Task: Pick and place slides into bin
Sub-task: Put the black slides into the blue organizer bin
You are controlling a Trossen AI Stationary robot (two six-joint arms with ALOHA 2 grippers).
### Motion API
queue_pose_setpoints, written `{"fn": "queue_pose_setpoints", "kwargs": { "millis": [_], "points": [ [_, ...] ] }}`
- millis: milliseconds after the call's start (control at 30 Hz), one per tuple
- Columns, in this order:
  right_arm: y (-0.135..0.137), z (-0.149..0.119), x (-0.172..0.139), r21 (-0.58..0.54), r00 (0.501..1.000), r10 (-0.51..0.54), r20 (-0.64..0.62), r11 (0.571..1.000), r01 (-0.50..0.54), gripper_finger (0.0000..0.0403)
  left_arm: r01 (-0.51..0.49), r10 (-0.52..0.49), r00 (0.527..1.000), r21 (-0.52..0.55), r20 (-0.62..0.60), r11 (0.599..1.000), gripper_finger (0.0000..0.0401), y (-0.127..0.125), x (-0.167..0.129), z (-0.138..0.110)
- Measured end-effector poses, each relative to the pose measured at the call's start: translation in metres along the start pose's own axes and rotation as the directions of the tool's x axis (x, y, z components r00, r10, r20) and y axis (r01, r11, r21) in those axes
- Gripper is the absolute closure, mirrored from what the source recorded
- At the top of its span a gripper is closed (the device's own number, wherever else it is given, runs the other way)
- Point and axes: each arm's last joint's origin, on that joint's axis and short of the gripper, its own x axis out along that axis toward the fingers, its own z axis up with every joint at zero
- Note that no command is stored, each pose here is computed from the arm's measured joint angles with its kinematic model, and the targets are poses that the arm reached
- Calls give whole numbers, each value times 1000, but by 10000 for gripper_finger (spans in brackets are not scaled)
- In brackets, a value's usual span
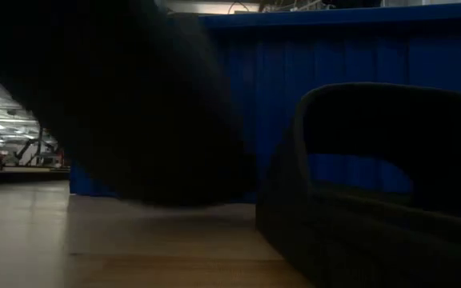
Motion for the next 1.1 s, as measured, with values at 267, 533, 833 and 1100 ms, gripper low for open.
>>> {"fn": "queue_pose_setpoints", "kwargs": {
  "millis": [267,533,833,1100],
  "points": [
    [0,0,0,-2,1000,0,0,1000,0,166,385,-369,919,-117,137,916,398,36,-98,28],
    [0,0,0,1,1000,0,0,1000,0,166,276,-166,815,-121,555,953,399,112,-176,42],
    [0,0,0,52,1000,-1,1,999,0,166,-341,410,729,-229,548,912,399,193,-162,76],
    [0,0,0,123,1000,-3,0,992,3,166,-524,567,757,-217,325,824,399,257,-105,123]
  ]
}}
